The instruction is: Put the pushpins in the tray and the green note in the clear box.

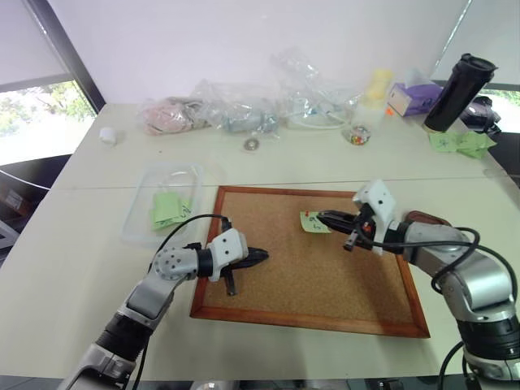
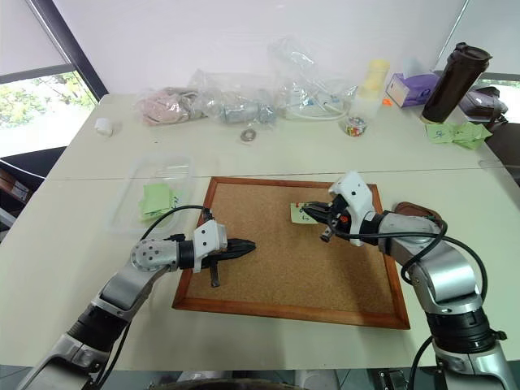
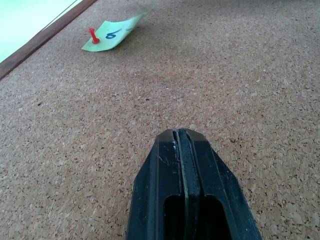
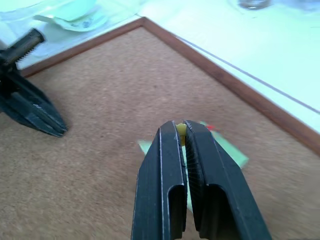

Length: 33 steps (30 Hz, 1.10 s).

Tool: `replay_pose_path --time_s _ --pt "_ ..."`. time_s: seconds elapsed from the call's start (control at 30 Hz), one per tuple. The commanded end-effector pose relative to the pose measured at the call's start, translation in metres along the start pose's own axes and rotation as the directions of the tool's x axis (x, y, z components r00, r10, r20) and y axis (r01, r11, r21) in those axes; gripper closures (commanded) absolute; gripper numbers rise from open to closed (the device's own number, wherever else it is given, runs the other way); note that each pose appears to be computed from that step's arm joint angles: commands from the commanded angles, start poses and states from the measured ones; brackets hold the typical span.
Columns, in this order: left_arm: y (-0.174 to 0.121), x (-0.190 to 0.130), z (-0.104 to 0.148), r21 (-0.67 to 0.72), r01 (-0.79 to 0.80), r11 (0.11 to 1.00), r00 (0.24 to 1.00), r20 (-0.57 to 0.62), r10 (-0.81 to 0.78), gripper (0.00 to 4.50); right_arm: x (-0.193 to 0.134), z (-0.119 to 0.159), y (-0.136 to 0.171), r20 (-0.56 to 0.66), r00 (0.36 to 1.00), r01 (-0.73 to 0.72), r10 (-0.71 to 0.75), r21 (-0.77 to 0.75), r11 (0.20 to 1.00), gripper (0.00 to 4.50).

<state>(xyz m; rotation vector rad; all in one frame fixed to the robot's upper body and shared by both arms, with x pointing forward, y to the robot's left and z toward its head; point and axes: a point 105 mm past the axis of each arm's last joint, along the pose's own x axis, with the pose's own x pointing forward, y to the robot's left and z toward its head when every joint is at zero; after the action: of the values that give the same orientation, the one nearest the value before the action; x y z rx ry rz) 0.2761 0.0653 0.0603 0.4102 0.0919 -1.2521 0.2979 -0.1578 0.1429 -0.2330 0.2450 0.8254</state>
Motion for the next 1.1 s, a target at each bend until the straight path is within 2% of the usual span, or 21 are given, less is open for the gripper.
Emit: replay_pose_path --time_s 0.03,0.93,1.1 --pt "-0.023 0.0 -0.044 -0.101 0.059 0.993 0.984 -0.162 -0.075 4.5 0.0 0.006 0.006 0.025 1.0 -0.016 0.016 -0.021 1.0 4.44" --pt "-0.021 0.002 -0.043 -0.104 0.046 0.994 0.985 -0.159 -0.063 4.5 0.008 0.007 0.01 0.03 0.999 -0.029 0.029 -0.018 0.999 4.44" --pt "-0.021 0.002 -0.043 -0.103 0.047 0.994 0.985 -0.158 -0.063 4.5 -0.004 0.004 -0.01 0.033 0.998 0.059 -0.06 0.01 0.998 4.44"
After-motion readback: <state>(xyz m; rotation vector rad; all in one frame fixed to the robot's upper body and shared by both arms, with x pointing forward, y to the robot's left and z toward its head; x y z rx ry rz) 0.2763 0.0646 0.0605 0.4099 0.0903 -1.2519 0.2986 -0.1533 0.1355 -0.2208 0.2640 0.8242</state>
